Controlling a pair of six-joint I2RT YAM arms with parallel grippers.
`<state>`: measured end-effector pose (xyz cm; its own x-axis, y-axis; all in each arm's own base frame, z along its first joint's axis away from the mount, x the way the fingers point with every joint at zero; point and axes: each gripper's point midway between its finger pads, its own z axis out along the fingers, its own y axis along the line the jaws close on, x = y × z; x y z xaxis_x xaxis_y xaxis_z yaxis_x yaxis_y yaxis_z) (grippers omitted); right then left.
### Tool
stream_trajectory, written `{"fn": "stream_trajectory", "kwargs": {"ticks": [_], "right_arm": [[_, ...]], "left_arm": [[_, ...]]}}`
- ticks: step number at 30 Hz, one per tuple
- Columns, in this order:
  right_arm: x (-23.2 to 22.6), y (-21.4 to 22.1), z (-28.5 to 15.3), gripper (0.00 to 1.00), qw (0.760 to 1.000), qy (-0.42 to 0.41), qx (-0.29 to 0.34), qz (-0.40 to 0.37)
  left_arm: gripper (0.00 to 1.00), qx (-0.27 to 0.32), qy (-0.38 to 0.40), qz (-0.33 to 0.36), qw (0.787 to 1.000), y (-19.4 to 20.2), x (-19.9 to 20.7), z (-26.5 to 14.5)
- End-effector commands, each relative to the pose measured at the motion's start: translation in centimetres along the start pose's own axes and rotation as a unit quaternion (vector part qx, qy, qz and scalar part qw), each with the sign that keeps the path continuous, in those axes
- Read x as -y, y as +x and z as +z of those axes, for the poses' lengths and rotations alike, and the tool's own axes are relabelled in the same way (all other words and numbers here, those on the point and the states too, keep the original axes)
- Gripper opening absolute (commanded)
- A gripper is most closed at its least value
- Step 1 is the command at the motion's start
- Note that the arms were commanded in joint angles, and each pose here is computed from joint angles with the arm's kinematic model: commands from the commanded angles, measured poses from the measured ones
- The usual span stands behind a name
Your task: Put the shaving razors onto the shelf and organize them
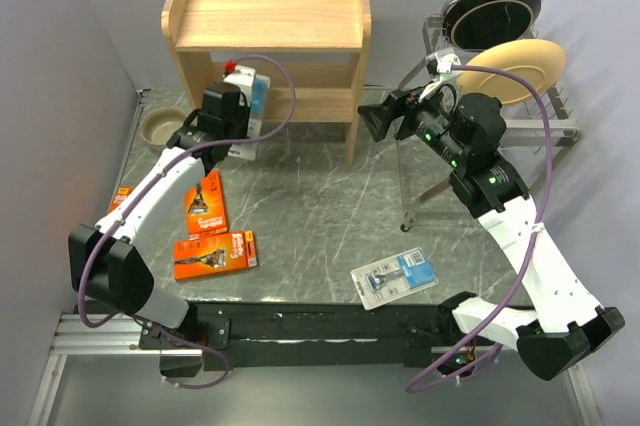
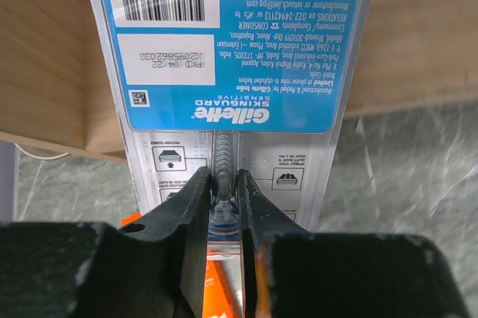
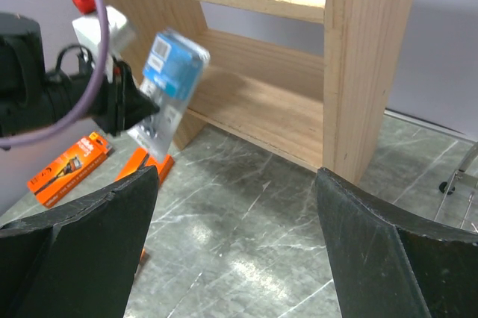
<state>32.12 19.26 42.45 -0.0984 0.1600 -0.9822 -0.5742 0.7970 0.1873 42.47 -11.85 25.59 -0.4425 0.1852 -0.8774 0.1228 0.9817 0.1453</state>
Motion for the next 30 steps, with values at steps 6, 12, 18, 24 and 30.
{"fn": "stream_trajectory", "kwargs": {"ticks": [6,12,18,24,30], "right_arm": [[-0.3,-1.3,-0.2,0.91,1.0,-0.002,0.02,-0.01],[0.1,-1.2,-0.7,0.91,1.0,0.009,0.017,-0.023],[0.2,-1.0,-0.9,0.92,0.999,0.011,0.014,-0.027],[0.2,-0.4,-0.8,0.92,1.0,0.009,0.01,-0.025],[0.2,-0.1,-0.8,0.92,1.0,0.009,0.006,-0.024]], "left_arm": [[0.01,0.077,-0.024,-0.077,0.994,-5.6,-0.4,0.7],[0.01,0.091,-0.034,-0.079,0.992,-6.5,-0.2,2.5],[0.01,0.101,-0.035,-0.082,0.991,-7.5,0.1,3.8],[0.02,0.096,-0.038,-0.069,0.992,-6.5,0.3,5.1],[0.38,0.079,-0.026,-0.058,0.995,-4.6,0.9,6.0]]}}
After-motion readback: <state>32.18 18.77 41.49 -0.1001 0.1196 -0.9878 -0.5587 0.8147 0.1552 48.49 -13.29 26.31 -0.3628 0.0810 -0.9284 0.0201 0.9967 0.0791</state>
